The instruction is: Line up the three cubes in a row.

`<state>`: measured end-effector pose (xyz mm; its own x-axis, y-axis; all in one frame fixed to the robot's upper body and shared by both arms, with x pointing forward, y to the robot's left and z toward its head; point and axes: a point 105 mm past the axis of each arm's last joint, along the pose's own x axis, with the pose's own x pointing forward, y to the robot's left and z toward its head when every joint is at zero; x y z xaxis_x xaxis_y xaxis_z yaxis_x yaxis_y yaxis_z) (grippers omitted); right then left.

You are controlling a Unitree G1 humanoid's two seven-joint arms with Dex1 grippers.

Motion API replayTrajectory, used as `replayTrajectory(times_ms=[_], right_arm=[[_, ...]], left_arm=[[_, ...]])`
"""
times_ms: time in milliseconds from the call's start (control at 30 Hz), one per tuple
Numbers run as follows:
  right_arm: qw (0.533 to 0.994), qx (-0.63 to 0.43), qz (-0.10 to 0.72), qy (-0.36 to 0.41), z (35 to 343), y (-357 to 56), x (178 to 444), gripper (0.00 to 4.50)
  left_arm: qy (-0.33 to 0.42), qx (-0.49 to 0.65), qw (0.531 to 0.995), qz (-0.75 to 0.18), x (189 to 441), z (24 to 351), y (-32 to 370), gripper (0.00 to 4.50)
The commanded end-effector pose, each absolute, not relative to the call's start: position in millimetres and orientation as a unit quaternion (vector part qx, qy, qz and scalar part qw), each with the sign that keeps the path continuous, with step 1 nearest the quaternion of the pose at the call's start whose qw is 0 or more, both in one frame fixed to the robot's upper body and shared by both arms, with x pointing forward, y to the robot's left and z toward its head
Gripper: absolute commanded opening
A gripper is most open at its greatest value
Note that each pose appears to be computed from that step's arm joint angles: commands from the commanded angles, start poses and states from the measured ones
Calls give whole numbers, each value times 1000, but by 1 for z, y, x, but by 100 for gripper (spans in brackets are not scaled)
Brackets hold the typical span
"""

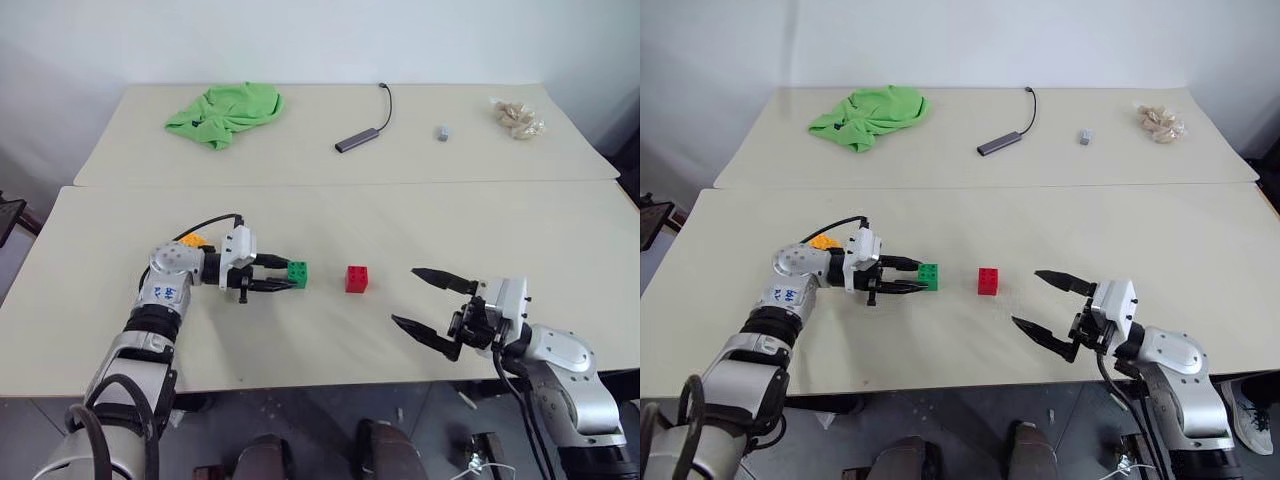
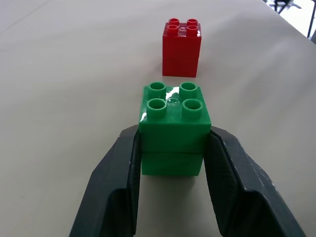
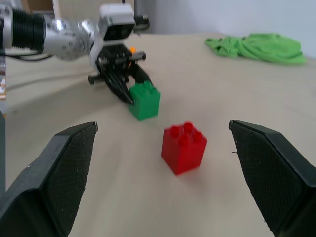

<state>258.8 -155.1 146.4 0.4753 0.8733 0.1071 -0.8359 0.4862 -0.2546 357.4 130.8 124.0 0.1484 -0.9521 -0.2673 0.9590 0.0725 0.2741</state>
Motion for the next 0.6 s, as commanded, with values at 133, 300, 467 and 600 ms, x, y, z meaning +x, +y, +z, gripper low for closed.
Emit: replayTrajectory(times_ms=[133,300,467,600], right_arm=[[852,-84,501,-132,154,-151,260,450],[846,-75,510,-138,153,-149,260,450],[823,-47,550,-132,155,-134,264,450],[811,-50,562,-155,160,-122,269,450]], left_arm=[[-72,193,752,-626,351,151,141,370],[-100,172,799,-568,319,155,160,401],[-128,72,930,-336,289,148,221,448],[-104,34,985,-130,255,120,284,448]])
